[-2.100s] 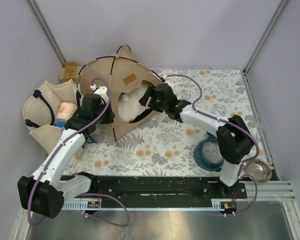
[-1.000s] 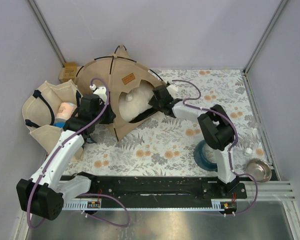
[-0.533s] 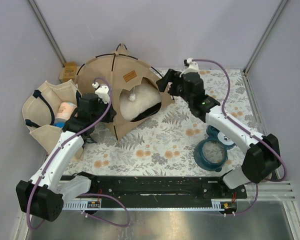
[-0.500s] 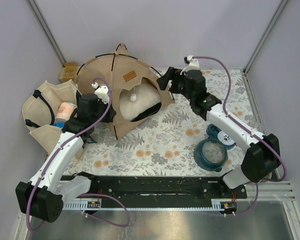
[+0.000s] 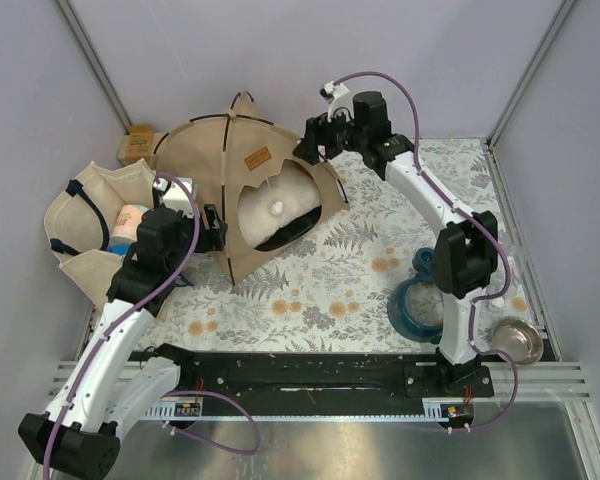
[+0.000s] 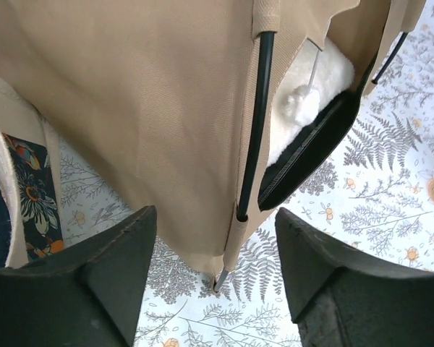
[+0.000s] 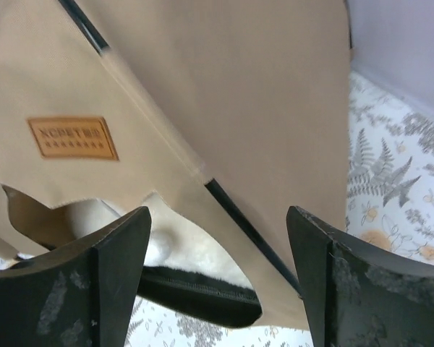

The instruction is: Set up the pet tent

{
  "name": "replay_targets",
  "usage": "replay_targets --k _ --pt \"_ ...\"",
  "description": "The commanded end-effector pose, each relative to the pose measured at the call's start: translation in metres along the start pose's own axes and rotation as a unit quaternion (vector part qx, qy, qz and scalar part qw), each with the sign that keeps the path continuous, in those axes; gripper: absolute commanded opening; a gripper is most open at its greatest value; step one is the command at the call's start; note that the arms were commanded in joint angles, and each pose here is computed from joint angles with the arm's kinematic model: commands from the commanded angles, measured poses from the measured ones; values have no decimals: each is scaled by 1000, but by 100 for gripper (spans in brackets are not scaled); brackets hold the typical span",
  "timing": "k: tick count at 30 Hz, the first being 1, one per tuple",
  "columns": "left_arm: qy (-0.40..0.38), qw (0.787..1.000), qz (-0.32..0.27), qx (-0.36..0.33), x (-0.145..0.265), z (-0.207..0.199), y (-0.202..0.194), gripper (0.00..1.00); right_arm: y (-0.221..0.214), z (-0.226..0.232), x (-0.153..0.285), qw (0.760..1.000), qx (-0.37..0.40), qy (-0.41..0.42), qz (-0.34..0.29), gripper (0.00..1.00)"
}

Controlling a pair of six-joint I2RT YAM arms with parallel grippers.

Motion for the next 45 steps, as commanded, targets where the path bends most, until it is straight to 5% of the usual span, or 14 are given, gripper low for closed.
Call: replay_targets --k 1,7,13,22,31,38,41,45 --pt "17 999 -40 28 3 3 15 73 -6 8 -2 998 38 40 27 82" --pt "-4 998 -49 40 -5 -3 31 75 -12 7 7 999 33 -8 19 40" --pt "8 996 -72 49 -16 0 56 75 -24 24 55 995 84 -54 -25 13" --pt "5 993 -106 58 -29 0 80 76 -42 36 98 993 76 -89 -32 7" --pt "49 993 -90 54 -38 12 77 77 -69 14 73 990 -18 -133 38 25" --pt "44 990 -130 28 -9 15 105 80 -35 34 124 977 -90 -191 -43 92" --pt "37 989 -142 18 4 15 112 82 -30 39 154 968 -110 -217 -64 99" --pt "12 986 -163 11 19 9 122 83 -51 13 198 919 -188 -333 -95 97"
Point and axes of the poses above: each gripper's point midway between its finger pads, its own x axis back along the fingers, its own z axis along the line the jaws close on, y = z × x, the point moved 4 cm from there along x, back along the fingers, and after that the axes turned 14 degrees about -x, right-handed, at the moved point
